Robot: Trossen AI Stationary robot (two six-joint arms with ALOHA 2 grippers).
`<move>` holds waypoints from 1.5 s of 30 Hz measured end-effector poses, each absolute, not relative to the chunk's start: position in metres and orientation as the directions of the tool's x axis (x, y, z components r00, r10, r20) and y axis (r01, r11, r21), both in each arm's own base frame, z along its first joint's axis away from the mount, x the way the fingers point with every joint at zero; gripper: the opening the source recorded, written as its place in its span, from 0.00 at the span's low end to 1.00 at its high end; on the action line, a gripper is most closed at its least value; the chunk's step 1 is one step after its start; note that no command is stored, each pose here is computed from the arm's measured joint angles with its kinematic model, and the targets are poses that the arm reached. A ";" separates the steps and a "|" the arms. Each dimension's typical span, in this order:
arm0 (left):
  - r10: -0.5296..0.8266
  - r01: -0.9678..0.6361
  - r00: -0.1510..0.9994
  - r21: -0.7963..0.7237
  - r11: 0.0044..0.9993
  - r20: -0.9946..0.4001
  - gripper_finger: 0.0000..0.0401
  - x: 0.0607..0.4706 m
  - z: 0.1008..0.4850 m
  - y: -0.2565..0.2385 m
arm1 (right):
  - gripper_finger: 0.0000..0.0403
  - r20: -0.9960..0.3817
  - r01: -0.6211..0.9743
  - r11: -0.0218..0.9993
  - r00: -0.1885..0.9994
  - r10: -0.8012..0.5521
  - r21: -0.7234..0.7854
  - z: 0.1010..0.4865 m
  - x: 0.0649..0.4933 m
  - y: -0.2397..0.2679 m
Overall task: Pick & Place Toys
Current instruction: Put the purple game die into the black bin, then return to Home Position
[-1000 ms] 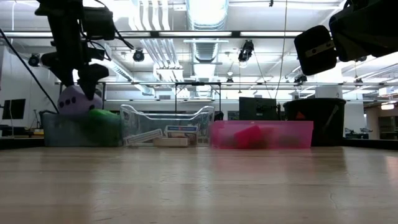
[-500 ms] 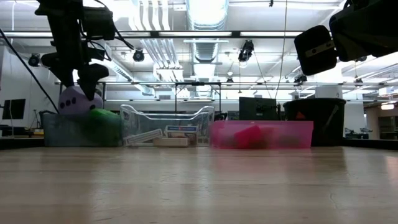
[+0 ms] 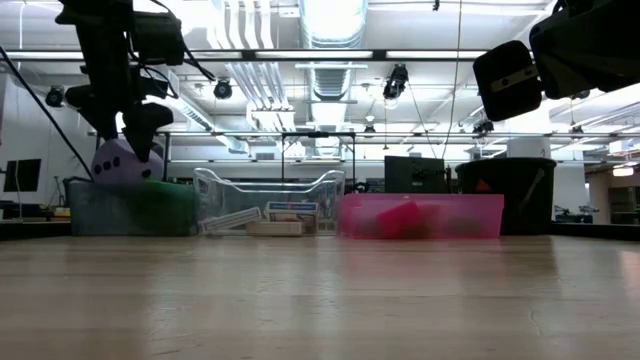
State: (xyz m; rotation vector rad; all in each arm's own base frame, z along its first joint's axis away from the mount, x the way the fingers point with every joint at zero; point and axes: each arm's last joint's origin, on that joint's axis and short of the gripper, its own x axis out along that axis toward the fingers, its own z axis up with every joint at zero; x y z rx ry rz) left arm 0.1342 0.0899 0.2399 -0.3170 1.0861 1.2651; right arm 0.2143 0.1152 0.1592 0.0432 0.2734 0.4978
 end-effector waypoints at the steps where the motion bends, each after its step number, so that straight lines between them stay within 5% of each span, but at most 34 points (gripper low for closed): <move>1: 0.598 -0.874 -0.082 0.346 0.341 -0.797 0.93 0.134 0.240 0.090 | 0.04 -0.248 -0.466 0.878 0.843 0.477 0.107 0.159 0.214 0.115; 28: 0.646 -0.822 -0.049 0.398 0.408 -0.762 0.99 0.139 0.261 0.093 | 0.04 -0.248 -0.469 0.877 0.841 0.480 0.108 0.159 0.214 0.115; 38: 0.573 -0.872 0.062 0.234 0.429 -0.817 1.00 0.145 0.263 0.092 | 0.04 -0.188 -0.481 0.873 0.853 0.486 0.078 0.165 0.215 0.116; 40: 0.508 -0.819 0.135 0.193 0.540 -0.851 1.00 0.150 0.255 0.089 | 0.04 -0.151 -0.484 0.872 0.859 0.490 0.072 0.169 0.216 0.116; 43: 0.347 -0.558 0.433 0.054 0.828 -0.832 1.00 0.169 0.247 0.071 | 0.04 -0.119 -0.489 0.871 0.863 0.492 0.055 0.175 0.215 0.116; 45: 0.267 -0.363 0.635 0.025 0.931 -0.725 1.00 0.182 0.251 0.053 | 0.04 -0.101 -0.491 0.870 0.864 0.492 0.042 0.181 0.212 0.114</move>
